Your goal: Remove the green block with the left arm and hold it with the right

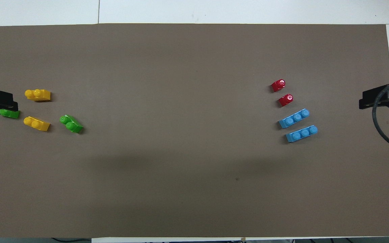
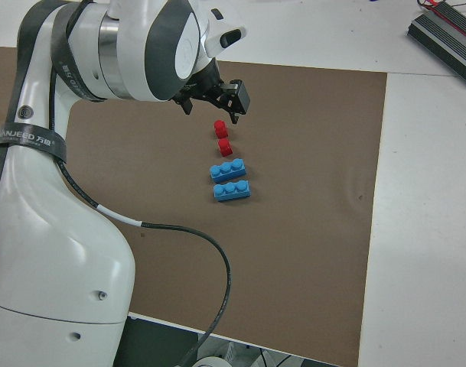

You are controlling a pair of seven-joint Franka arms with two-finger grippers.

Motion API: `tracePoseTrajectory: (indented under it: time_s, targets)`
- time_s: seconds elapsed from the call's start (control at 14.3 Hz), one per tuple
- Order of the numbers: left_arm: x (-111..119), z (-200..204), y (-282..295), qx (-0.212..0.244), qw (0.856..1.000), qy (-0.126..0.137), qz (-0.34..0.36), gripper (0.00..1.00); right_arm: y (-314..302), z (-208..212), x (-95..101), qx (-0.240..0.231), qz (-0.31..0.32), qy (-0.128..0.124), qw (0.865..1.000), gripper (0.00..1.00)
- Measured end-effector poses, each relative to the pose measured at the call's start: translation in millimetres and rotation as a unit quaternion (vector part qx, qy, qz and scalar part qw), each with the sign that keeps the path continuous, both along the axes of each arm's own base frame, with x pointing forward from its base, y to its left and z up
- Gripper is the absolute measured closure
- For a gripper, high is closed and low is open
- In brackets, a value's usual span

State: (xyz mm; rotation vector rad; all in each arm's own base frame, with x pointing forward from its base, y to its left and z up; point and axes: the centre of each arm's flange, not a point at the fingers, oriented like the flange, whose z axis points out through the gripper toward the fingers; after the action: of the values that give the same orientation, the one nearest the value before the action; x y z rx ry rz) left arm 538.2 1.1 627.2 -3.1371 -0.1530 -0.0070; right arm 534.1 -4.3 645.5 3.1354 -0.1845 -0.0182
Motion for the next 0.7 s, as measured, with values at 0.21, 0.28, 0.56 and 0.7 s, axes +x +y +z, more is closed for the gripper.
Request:
tracePoseTrajectory:
  time_s: [0.21,0.28,0.56,0.7]
  targets:
    - [0.0,0.0,-0.3,0.000,1.000,0.000,0.000,0.00,-2.5,0.0,0.0,0.000,-0.003,0.000,1.000,0.00]
    - [0.0,0.0,-0.3,0.000,1.000,0.000,0.000,0.00,-2.4,0.2,0.0,0.000,-0.003,0.000,1.000,0.00]
    - [0.0,0.0,-0.3,0.000,1.000,0.000,0.000,0.00,-2.2,0.9,0.0,0.000,-0.003,-0.001,1.000,0.00]
    - [0.0,0.0,-0.3,0.000,1.000,0.000,0.000,0.00,-2.4,1.5,0.0,0.000,-0.003,-0.002,1.000,0.00]
